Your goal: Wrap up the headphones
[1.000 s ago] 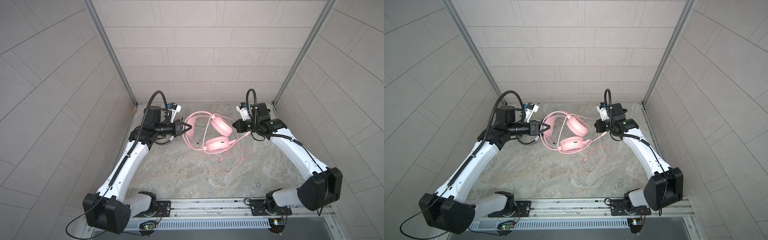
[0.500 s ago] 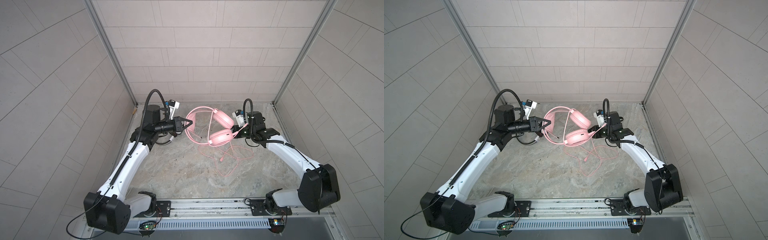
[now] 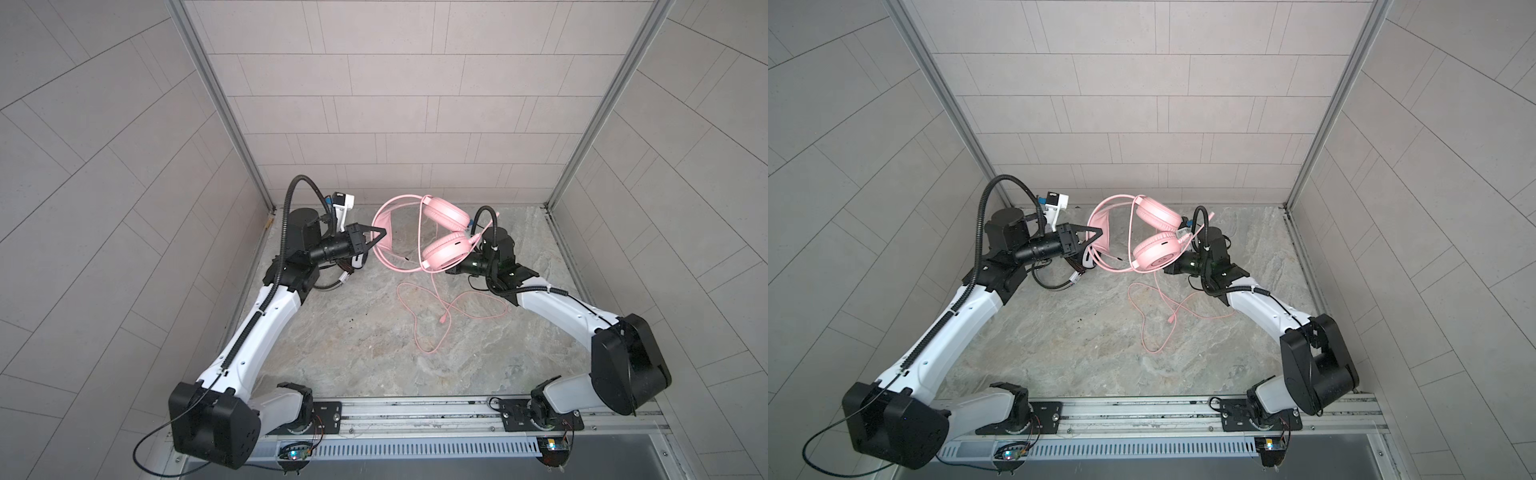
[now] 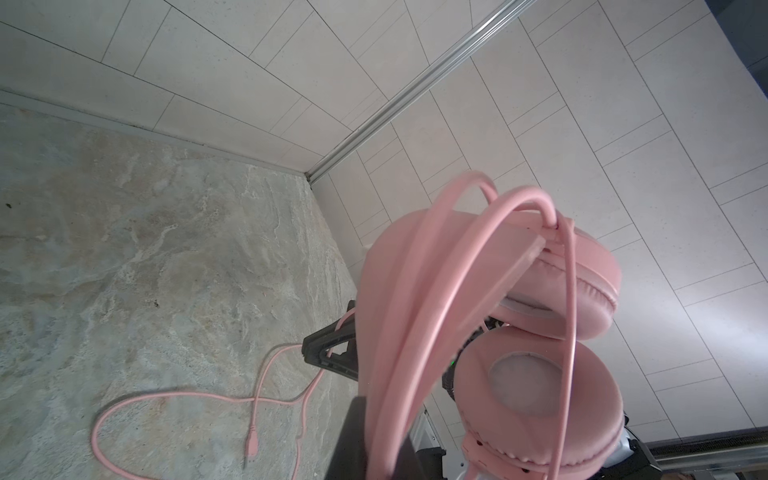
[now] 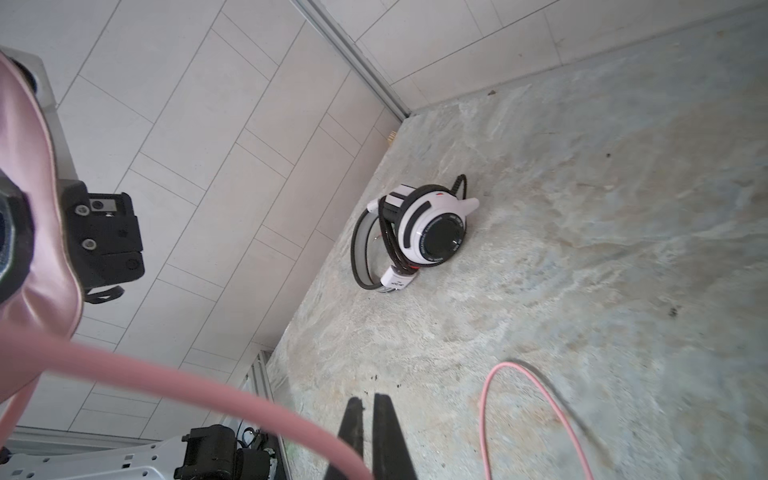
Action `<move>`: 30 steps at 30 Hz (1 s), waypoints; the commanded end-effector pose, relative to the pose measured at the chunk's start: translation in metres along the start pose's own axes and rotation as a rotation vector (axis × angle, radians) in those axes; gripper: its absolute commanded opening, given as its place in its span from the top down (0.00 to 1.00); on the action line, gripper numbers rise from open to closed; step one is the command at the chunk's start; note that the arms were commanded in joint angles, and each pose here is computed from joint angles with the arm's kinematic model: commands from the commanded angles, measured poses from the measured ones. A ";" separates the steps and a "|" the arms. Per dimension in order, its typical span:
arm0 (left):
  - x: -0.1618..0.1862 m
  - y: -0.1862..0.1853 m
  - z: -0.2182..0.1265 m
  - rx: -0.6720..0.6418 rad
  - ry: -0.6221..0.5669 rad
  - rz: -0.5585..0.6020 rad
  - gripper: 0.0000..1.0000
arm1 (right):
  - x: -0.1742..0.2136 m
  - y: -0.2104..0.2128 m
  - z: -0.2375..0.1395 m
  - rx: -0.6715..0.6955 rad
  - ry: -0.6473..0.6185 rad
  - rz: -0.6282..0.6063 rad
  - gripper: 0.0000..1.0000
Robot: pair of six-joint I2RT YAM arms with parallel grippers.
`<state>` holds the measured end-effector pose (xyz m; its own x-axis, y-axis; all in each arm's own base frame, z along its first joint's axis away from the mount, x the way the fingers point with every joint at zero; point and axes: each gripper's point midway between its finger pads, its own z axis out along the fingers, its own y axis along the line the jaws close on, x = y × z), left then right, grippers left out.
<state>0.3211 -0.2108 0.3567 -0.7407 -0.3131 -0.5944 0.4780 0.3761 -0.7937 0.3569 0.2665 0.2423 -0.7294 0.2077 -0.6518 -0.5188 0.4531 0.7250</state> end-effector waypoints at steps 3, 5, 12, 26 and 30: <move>-0.009 -0.030 0.003 0.087 -0.033 0.063 1.00 | -0.012 0.034 0.024 -0.155 -0.048 0.046 1.00; -0.010 -0.031 0.002 0.078 -0.032 0.072 1.00 | -0.005 0.041 0.030 -0.177 -0.026 0.050 1.00; -0.026 -0.033 -0.001 0.010 -0.068 0.116 1.00 | 0.030 0.033 0.030 -0.159 0.028 0.064 0.98; -0.050 -0.054 -0.007 0.007 -0.120 0.152 1.00 | 0.045 0.020 0.028 -0.189 -0.004 0.110 0.72; -0.059 -0.063 -0.009 0.021 -0.145 0.155 1.00 | 0.048 0.013 0.035 -0.226 -0.024 0.151 0.70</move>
<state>0.3341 -0.2107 0.3895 -0.6801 -0.3259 -0.6567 0.4942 0.4579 -0.7390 0.3312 0.3087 0.2113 -0.7898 0.2508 -0.5598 -0.4968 0.2737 0.8236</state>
